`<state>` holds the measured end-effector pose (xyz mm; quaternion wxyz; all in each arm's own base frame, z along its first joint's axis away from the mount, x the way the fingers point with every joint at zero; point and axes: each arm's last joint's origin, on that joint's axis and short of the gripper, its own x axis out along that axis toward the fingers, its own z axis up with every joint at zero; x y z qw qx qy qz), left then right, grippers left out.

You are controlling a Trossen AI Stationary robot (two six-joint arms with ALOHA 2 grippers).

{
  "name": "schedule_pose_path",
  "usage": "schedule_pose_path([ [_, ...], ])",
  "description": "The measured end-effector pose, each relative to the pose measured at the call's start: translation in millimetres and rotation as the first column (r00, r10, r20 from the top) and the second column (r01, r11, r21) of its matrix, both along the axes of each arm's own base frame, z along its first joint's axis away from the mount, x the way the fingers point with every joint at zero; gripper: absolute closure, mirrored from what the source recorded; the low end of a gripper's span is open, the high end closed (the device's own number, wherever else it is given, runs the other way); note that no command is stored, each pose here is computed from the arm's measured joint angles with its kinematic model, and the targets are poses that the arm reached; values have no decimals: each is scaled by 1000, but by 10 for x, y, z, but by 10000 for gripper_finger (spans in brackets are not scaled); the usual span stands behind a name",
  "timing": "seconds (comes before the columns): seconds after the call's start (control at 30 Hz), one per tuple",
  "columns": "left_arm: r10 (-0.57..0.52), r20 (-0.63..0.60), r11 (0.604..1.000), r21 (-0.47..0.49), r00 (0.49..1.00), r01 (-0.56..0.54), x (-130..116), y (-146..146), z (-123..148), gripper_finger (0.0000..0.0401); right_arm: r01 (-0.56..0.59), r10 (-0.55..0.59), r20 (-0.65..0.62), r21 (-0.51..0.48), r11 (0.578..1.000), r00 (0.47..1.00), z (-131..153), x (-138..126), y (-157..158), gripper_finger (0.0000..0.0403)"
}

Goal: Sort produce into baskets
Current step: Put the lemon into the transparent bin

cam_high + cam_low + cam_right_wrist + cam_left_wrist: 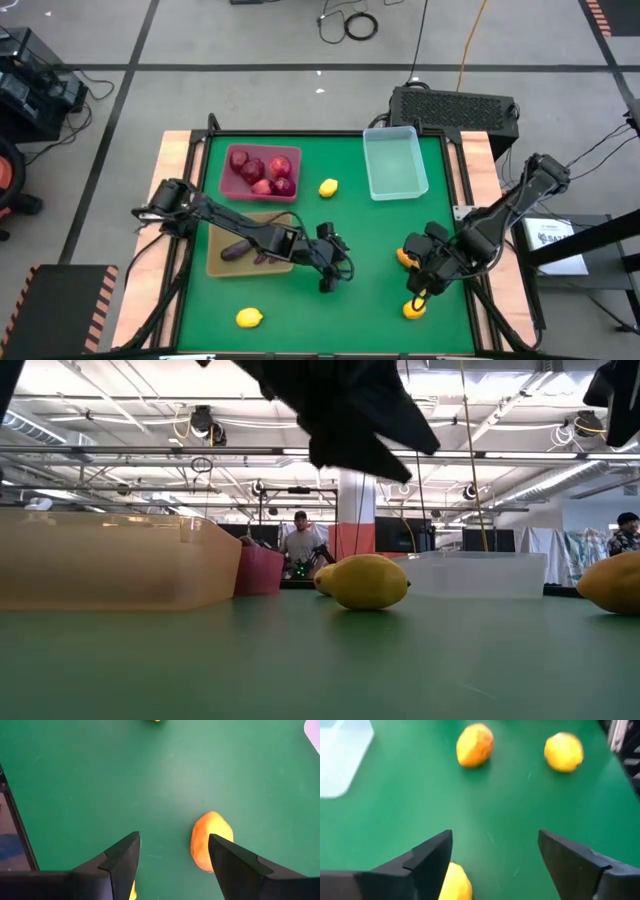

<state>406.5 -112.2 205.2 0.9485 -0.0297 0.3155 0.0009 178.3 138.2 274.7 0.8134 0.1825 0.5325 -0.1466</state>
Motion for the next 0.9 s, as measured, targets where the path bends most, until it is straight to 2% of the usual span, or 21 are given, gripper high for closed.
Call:
schedule_pose_path([
  [0.23, 62, -71, 996, 67, 996, -57, 68, 50, -307, 59, -6, 6, 8, 10, 1000, 1000, 2, -12, 32, 177],
  [0.5, 86, -116, 993, 96, 989, -75, 116, 84, -540, 58, 31, -31, 10, 26, 999, 999, 0, -7, 34, 177],
  [0.7, 92, -140, 991, 107, 986, -77, 115, 93, -604, 58, 44, -45, 27, 37, 998, 999, 5, 6, 42, 177],
  [0.9, 107, -220, 988, 135, 969, -79, 69, 159, -670, 58, 55, -56, 61, 17, 998, 997, 11, 20, 39, 177],
])
